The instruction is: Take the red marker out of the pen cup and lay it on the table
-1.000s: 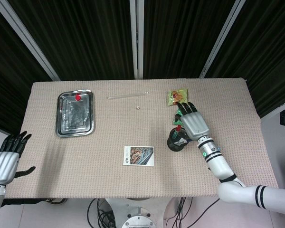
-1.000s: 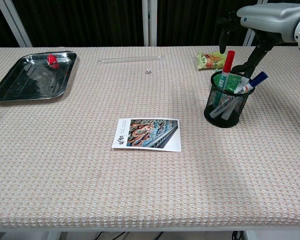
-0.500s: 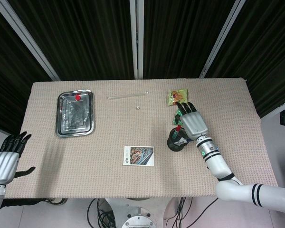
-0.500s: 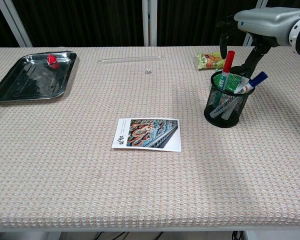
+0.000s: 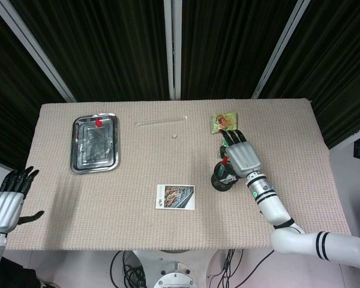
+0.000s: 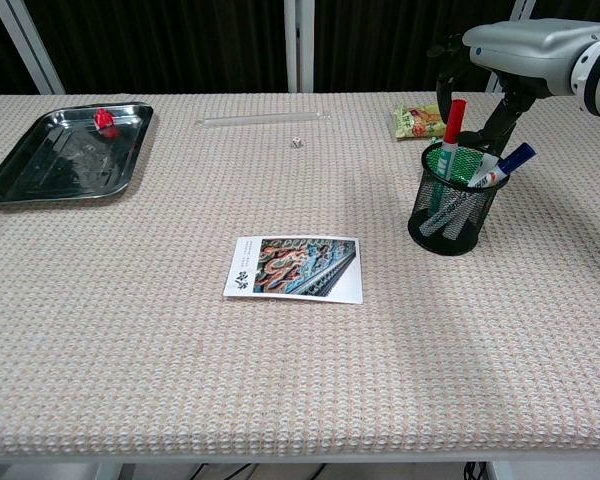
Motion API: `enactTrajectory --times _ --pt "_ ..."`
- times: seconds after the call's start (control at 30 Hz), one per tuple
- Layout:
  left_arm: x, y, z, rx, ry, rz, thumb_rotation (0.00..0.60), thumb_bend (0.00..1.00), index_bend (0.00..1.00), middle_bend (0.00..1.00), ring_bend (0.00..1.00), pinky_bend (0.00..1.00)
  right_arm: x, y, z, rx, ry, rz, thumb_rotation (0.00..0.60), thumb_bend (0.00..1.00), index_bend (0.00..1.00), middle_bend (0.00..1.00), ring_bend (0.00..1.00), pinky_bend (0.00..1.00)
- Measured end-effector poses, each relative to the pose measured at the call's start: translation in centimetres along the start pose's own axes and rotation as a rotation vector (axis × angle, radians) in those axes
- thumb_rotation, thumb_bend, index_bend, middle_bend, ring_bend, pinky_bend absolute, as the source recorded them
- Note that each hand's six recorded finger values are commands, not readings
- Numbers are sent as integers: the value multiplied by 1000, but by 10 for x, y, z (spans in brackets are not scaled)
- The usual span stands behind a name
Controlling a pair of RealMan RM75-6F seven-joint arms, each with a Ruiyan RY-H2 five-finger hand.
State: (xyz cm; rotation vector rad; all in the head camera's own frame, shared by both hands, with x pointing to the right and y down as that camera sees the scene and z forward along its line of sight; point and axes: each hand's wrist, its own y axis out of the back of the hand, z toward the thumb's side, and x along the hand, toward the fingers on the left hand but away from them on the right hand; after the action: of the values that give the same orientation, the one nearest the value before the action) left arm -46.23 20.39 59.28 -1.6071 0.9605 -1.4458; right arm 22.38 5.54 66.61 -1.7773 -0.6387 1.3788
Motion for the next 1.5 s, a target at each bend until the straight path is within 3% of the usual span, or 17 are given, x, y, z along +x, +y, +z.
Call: enactTrajectory --times 0.5,0.9,1.17,1.5 --pt "0 0 0 0 2 -5 600 98 39 0 0 19 4 9 -1 -17 3 -36 600 317 617 42 0 0" --pt "-1 0 3 -1 -4 -11 600 98 39 0 0 19 22 46 -10 -55 6 -118 600 327 643 50 0 0" --pt "0 -1 5 3 -9 -17 600 98 39 0 0 20 35 71 -35 -78 -42 -181 600 327 657 57 0 0" --pt "3 -5 6 4 -10 -29 600 98 39 0 0 19 48 74 -87 -89 -154 -203 600 327 678 61 0 0"
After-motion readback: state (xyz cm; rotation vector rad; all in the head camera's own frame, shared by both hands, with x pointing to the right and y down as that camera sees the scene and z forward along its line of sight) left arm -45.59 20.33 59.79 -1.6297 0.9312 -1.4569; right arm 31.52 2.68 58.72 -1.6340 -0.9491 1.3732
